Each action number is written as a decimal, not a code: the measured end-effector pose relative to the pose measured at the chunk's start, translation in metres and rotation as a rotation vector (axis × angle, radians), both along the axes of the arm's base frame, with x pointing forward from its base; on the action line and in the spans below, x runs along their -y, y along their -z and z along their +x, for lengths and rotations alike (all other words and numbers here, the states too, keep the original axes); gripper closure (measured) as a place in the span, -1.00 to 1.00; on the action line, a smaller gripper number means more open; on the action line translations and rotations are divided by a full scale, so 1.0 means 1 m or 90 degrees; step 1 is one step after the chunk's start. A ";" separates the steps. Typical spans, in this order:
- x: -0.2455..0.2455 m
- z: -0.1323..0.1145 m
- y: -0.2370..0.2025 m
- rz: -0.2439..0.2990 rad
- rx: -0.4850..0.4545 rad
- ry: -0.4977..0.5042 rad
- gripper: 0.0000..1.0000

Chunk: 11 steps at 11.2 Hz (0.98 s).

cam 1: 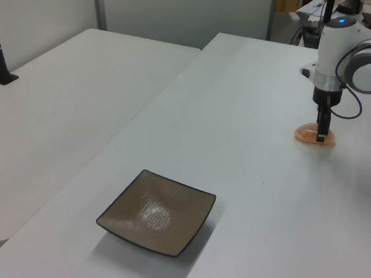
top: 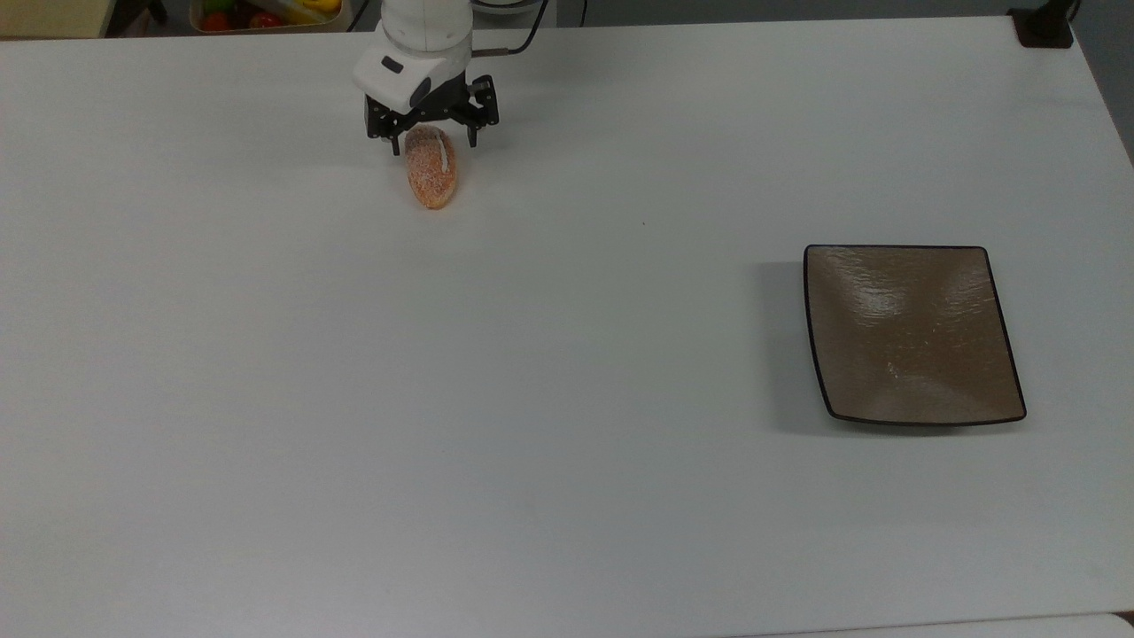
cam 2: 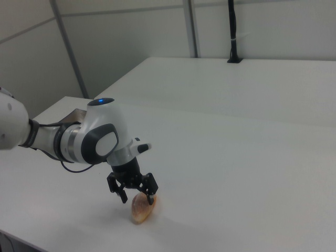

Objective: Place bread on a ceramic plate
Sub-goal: 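Close the gripper on the bread roll, then lift the bread roll and carry it over the dark square plate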

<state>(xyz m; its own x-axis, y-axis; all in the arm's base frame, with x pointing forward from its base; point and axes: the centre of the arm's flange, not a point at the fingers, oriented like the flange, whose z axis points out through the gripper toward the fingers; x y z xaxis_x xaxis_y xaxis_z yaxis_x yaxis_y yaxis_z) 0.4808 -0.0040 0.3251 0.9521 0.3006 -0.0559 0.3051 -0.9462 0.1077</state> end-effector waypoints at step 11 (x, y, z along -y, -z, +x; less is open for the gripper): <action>0.012 0.019 -0.013 -0.002 -0.012 0.026 0.24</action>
<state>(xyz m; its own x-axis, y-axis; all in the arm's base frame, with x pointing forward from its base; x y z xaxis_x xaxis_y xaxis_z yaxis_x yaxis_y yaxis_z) 0.4998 -0.0164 0.3379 0.9624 0.2611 -0.0746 0.2680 -0.9577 0.1047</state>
